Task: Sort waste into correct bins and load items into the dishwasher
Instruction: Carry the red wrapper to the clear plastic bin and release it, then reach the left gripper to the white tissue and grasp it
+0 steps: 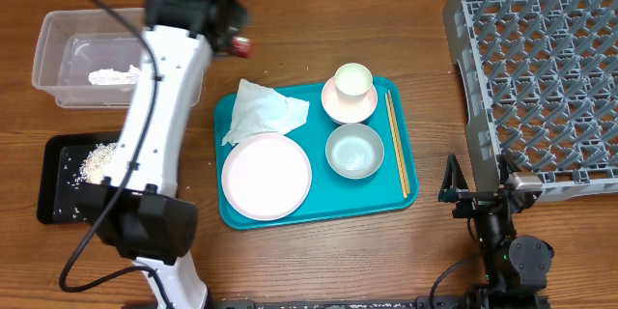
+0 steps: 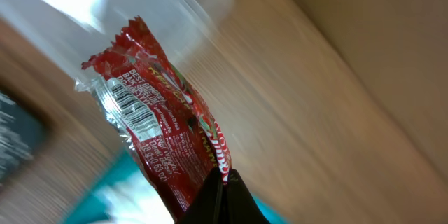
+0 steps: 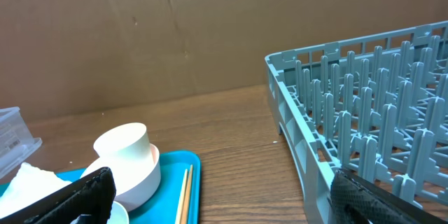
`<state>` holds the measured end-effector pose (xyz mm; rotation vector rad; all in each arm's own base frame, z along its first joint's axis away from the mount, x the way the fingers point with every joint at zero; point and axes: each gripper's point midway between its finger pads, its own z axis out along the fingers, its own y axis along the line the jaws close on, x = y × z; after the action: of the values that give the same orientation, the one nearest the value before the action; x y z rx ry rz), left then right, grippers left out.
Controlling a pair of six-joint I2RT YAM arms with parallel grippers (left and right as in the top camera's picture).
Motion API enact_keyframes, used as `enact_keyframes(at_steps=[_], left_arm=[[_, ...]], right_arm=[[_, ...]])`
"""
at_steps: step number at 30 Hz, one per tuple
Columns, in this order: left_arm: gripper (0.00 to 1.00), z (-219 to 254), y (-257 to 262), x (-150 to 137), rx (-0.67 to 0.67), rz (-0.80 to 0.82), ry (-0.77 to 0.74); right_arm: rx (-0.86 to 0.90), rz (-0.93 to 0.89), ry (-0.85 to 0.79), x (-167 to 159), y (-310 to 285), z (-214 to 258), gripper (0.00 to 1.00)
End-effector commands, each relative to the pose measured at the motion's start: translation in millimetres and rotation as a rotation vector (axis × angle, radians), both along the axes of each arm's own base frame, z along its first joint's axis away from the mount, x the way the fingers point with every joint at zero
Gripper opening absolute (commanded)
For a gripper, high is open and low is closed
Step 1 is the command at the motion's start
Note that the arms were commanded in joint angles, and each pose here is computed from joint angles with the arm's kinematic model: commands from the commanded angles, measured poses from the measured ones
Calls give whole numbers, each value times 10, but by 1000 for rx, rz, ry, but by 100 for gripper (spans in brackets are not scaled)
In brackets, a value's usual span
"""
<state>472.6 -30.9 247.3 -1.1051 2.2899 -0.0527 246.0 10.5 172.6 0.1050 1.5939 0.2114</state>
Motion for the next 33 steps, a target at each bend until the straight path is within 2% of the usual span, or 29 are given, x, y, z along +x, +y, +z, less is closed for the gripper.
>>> enact_keyframes(at_steps=[1,6,8,9,10,11,12,13,14,20,25,28,30,33], left_arm=[[4,-12,759,31,195,178,6],[4,-244,1306,148,125,270,17],[4,-339,1445,243,86,260,8],[8,-391,1504,311,64,237,1],[20,-412,1530,359,48,214,-7],[44,-457,1553,428,22,177,-16],[78,-504,1545,487,-5,129,-20],[97,-515,1524,512,-24,88,-22],[100,-528,1494,527,-44,42,-21],[100,-482,1182,512,-169,-124,-26],[100,-318,552,496,-346,-346,-65],[100,-344,131,357,-438,-430,-9],[98,-415,-83,230,-445,-455,58],[89,-536,-351,42,-393,-480,160]], right_arm=[[-7,-12,-3,2,-23,-20,100],[-7,-12,-3,2,-23,-20,100],[-7,-12,-3,2,-23,-20,100],[-7,-12,-3,2,-23,-20,100],[-7,-12,-3,2,-23,-20,100],[-7,-12,-3,2,-23,-20,100],[-7,-12,-3,2,-23,-20,100],[-7,-12,-3,2,-23,-20,100],[-7,-12,-3,2,-23,-20,100],[-7,-12,-3,2,-23,-20,100],[-7,-12,-3,2,-23,-20,100],[-7,-12,-3,2,-23,-20,100],[-7,-12,-3,2,-23,-20,100],[-7,-12,-3,2,-23,-20,100]])
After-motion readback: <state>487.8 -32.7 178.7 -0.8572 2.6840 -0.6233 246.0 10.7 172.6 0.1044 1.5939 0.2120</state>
